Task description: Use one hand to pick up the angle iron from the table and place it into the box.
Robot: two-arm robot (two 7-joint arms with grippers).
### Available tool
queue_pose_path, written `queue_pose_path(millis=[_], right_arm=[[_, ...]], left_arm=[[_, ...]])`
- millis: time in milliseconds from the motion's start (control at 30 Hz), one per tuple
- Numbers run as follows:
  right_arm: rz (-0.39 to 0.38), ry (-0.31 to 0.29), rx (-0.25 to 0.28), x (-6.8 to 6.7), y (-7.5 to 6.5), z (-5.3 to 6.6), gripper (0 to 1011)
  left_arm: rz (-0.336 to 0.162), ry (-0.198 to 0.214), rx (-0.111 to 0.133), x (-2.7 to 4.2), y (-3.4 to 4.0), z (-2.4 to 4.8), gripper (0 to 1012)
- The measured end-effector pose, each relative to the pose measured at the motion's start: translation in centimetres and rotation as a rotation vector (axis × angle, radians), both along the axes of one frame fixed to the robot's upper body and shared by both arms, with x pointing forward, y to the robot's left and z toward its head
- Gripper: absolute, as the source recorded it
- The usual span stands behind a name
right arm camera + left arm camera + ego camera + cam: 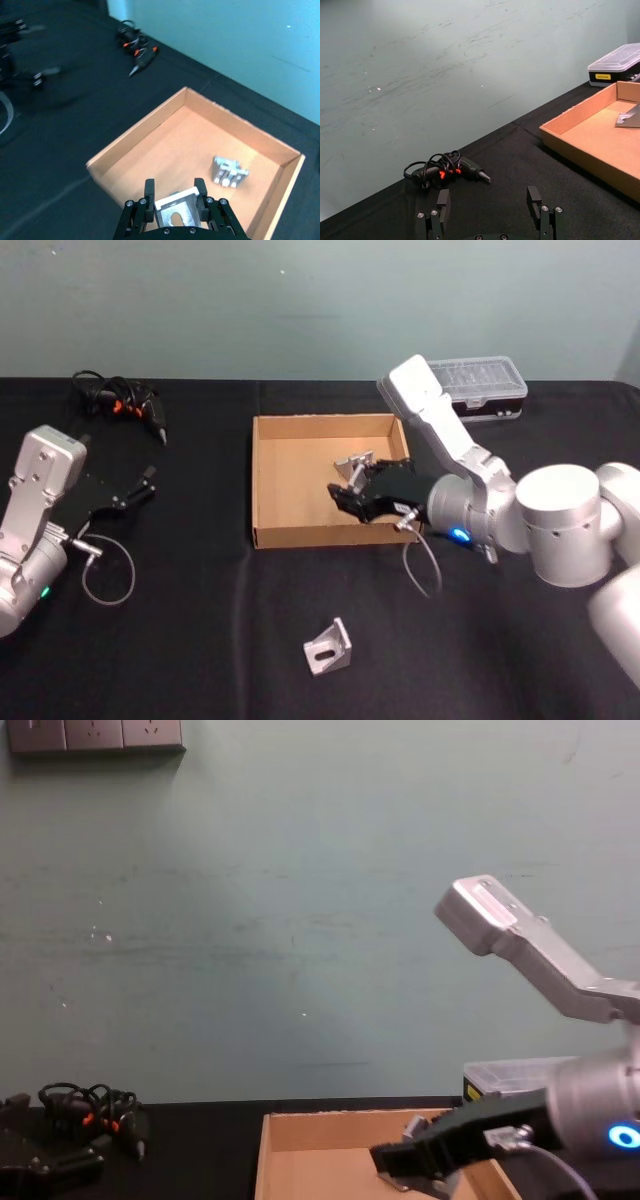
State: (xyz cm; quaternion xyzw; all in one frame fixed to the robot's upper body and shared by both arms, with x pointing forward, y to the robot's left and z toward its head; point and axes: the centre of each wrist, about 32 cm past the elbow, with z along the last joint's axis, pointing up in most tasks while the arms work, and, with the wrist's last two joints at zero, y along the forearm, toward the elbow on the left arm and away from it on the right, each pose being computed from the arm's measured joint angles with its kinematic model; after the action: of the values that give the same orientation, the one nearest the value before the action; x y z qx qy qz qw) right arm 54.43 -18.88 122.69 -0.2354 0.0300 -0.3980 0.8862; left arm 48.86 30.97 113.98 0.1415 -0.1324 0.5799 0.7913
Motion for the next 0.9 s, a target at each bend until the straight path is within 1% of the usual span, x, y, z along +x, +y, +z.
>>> queue_pose_path(millis=[67,167,200,267,300,367,533,900], right_arm=[[-0.024,-0.008,0.01,0.8,0.7,-0.2,477],[-0.041,-0.019,0.017,1.6,1.5,-0.4,477],[-0.048,-0.025,0.02,2.0,1.9,-0.6,477],[-0.052,-0.029,0.022,2.4,2.3,-0.7,477],[-0.056,-0.031,0.023,2.7,2.8,-0.9,477],[-0.061,-0.036,0.022,3.2,3.4,-1.1,477],[-0.07,-0.036,0.007,3.8,4.2,-1.7,477],[-0.068,-0.04,0.007,3.7,4.1,-1.6,477]], left_arm=[[0.0,0.0,0.0,0.0,0.0,0.0,1005],[0.0,0.0,0.0,0.0,0.0,0.0,1005],[0.0,0.0,0.0,0.0,0.0,0.0,1005],[0.0,0.0,0.0,0.0,0.0,0.0,1004],[0.0,0.0,0.0,0.0,0.0,0.0,1005],[0.0,0.0,0.0,0.0,0.0,0.0,1005],[0.0,0.0,0.0,0.0,0.0,0.0,1004],[0.0,0.0,0.0,0.0,0.0,0.0,1005]])
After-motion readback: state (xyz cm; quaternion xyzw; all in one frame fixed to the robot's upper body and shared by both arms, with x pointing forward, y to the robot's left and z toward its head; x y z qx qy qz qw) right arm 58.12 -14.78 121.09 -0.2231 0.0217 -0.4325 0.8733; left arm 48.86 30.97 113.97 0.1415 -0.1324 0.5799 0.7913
